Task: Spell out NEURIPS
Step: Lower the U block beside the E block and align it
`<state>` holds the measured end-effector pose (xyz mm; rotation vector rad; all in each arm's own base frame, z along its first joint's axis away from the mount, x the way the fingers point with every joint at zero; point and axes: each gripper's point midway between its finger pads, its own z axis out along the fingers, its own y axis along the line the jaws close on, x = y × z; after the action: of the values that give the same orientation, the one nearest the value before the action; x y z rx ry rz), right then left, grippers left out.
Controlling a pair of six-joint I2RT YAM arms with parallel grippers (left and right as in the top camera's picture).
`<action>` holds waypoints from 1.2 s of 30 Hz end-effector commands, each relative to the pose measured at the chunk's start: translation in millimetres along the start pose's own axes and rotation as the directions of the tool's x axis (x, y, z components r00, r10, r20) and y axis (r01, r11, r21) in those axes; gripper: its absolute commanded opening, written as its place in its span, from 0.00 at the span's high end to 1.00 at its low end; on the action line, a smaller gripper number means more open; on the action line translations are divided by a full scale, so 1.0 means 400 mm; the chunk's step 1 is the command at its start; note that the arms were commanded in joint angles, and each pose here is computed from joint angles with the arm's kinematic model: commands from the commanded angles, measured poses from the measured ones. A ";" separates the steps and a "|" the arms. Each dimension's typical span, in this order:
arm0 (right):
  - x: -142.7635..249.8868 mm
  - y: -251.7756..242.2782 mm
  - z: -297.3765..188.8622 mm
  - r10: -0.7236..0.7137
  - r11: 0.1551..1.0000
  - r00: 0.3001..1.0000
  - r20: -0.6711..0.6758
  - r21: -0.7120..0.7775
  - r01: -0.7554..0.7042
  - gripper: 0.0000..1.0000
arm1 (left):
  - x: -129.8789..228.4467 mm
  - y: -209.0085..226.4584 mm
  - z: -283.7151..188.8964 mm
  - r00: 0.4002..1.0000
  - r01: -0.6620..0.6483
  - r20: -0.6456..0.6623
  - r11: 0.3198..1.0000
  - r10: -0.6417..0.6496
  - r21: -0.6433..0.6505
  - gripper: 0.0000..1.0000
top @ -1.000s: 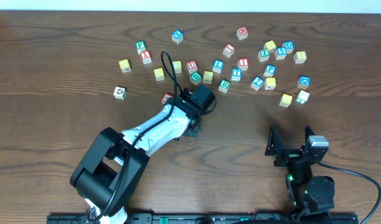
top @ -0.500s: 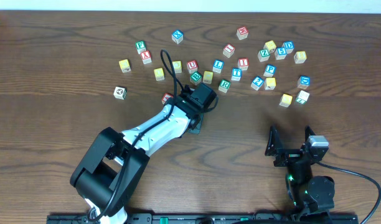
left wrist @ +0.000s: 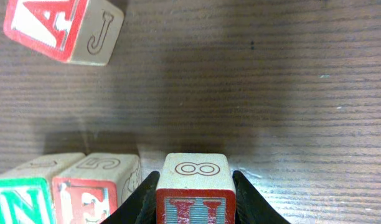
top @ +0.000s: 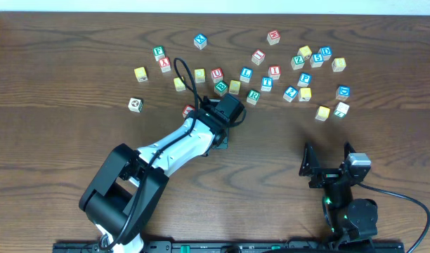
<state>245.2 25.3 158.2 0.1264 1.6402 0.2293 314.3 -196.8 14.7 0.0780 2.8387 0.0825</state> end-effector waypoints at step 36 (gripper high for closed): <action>0.002 -0.001 0.000 0.008 1.000 1.000 -0.002 0.001 -0.008 0.01 | 0.025 0.016 0.006 0.998 0.057 -0.037 0.998 -0.058 -0.024 0.63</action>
<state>245.2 25.3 158.2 0.1264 1.6402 0.2293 308.8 -193.7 13.3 -0.0025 2.8625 0.0870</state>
